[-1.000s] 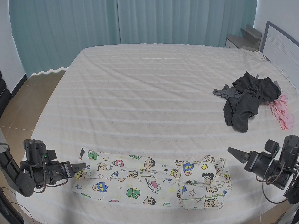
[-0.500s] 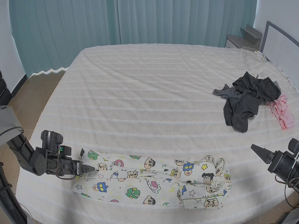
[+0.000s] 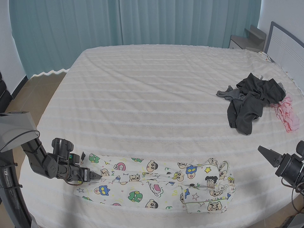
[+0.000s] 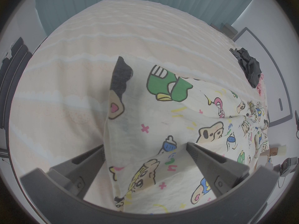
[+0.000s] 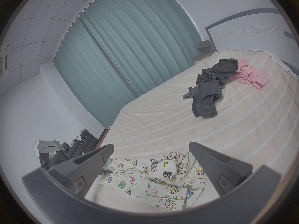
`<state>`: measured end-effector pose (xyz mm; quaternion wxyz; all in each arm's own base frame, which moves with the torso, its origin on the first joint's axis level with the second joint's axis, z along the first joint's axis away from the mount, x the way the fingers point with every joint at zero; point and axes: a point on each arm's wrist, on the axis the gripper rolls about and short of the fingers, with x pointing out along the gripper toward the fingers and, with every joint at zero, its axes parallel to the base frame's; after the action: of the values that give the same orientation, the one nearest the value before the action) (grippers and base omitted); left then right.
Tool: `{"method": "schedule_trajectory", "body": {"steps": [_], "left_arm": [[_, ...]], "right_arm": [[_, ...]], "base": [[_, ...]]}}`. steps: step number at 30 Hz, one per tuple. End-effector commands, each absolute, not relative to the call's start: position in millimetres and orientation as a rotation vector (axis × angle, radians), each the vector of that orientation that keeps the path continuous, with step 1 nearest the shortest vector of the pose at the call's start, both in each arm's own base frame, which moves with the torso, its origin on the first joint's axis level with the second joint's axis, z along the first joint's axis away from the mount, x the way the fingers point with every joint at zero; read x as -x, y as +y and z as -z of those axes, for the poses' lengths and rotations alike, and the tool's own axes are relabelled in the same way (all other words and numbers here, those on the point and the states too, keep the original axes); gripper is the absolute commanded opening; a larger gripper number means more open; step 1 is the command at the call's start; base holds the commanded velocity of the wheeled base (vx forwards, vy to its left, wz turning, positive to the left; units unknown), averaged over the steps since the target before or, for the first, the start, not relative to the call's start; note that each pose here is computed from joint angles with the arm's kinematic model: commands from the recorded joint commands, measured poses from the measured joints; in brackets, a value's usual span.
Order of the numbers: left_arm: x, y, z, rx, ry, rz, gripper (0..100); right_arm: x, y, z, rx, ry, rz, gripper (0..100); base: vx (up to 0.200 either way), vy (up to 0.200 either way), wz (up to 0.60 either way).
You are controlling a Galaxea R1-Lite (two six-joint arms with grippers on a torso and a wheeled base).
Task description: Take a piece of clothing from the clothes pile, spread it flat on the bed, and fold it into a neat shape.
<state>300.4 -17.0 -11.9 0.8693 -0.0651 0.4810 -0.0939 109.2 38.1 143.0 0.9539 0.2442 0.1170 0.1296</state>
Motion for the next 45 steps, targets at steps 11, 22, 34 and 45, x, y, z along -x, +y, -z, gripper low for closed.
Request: {"method": "schedule_trajectory", "body": {"steps": [11,22,34,45], "left_arm": [[-295,-27,22,0.178,1.027,0.189,0],[-283,-11,-32,0.193,0.950,0.149,0],[-273,47,-49,0.190,0.906,0.031,0],[-266,109,-72,0.295,0.865,-0.040,0]], "right_arm": [[-110,40,-141,-0.493,0.255,-0.272,100],[-109,39,-141,-0.494,0.252,-0.273,100],[-109,39,-141,-0.492,0.252,-0.273,100],[-109,39,-141,-0.492,0.252,-0.273,100]], "base": [[0.000,0.000,0.00],[0.000,0.000,0.00],[0.000,0.000,0.00],[0.000,0.000,0.00]]}}
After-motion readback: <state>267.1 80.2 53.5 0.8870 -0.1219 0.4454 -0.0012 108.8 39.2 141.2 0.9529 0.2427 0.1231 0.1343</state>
